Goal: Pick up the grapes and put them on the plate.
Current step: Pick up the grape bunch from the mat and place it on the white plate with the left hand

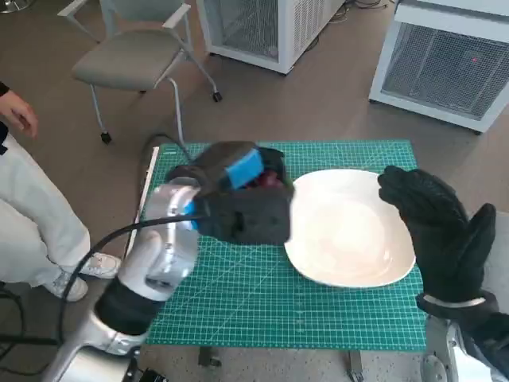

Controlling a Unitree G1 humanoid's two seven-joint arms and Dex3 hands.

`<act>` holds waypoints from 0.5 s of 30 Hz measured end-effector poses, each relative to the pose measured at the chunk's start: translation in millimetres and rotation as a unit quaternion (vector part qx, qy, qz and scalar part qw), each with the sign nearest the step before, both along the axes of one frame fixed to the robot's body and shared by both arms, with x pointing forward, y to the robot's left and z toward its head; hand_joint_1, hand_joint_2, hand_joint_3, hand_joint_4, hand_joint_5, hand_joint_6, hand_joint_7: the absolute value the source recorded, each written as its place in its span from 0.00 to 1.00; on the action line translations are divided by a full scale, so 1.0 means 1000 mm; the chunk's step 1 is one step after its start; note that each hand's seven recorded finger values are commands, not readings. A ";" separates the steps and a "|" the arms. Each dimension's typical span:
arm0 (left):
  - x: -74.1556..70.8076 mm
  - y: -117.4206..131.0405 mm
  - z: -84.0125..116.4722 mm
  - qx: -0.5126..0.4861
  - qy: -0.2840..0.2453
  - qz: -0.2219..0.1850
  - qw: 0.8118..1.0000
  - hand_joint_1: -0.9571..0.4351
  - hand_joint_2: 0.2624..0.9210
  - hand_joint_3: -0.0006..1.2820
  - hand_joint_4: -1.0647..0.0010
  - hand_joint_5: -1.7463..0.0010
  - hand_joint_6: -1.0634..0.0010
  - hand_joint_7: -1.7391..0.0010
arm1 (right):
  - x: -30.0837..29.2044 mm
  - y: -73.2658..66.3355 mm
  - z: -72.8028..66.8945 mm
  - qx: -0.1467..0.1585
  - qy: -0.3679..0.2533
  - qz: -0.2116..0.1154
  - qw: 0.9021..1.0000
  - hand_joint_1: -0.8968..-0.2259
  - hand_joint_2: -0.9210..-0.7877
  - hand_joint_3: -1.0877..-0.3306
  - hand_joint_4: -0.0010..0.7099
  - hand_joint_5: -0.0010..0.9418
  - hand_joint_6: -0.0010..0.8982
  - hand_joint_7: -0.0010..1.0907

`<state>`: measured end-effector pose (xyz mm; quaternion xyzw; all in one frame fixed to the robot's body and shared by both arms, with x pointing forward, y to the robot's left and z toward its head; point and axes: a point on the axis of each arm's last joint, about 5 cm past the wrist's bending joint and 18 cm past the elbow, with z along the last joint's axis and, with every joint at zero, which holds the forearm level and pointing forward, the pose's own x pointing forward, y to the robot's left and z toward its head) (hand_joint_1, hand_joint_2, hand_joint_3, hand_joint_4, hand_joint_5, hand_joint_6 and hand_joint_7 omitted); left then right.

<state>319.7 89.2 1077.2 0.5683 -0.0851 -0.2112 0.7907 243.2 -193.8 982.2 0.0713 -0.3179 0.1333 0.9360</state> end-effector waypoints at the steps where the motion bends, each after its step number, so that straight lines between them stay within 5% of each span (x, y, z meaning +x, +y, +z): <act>1: 0.000 -0.005 0.001 -0.002 0.002 -0.008 1.000 0.69 0.96 0.03 0.26 0.39 0.33 0.38 | -0.0005 0.000 0.000 0.000 0.000 0.000 1.000 0.76 0.00 0.60 0.58 0.77 0.20 0.91; 15: 0.008 -0.064 0.018 0.019 -0.004 -0.111 0.994 0.69 0.99 0.04 0.30 0.31 0.37 0.41 | -0.0108 -0.005 0.001 0.002 0.000 -0.018 1.000 0.76 0.00 0.60 0.59 0.77 0.20 0.91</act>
